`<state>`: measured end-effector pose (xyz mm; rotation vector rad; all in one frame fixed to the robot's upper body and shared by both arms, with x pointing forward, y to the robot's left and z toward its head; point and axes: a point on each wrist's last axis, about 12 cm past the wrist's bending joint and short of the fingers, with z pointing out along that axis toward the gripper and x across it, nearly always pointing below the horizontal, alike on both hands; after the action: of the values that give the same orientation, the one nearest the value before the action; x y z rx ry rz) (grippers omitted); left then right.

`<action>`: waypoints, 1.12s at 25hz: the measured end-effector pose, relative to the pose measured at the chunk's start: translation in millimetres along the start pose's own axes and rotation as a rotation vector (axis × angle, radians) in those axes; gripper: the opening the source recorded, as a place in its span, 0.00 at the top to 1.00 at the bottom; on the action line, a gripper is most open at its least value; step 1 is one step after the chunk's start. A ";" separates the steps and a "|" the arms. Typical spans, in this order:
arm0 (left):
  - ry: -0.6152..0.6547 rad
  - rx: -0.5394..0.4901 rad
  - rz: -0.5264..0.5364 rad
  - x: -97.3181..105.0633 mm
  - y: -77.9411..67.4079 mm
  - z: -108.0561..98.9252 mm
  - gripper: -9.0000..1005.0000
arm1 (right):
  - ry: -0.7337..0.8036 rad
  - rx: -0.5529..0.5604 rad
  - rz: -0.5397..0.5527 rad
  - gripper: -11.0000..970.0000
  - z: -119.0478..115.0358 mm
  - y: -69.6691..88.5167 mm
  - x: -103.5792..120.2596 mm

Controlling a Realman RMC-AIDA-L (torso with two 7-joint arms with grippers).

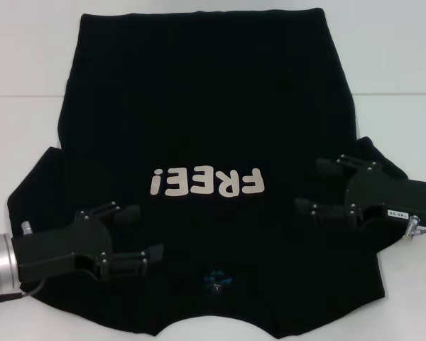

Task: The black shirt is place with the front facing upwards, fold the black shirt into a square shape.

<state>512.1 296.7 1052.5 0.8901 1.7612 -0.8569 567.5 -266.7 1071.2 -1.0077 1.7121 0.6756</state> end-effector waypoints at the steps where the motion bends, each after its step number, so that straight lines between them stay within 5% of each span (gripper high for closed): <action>1: 0.000 0.000 0.000 0.0 0.0 0.0 0.08 | 0.000 0.000 0.000 0.04 0.1 0.1 0.0; 13: -0.007 -0.005 -0.042 -0.5 0.5 -0.7 0.08 | -0.002 0.000 0.003 0.04 0.4 0.8 0.5; 21: -0.094 -0.073 -0.500 -19.3 24.1 -26.8 0.09 | -0.001 0.003 0.020 0.04 1.0 1.5 2.1; 28: -0.076 -0.179 -0.802 -39.4 54.4 -77.4 0.09 | 0.001 0.005 0.056 0.04 1.4 -0.2 0.6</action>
<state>536.7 381.6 1104.3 -0.0042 2.1032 -1.1795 568.2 -265.8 1070.2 -0.9599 1.7478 0.7067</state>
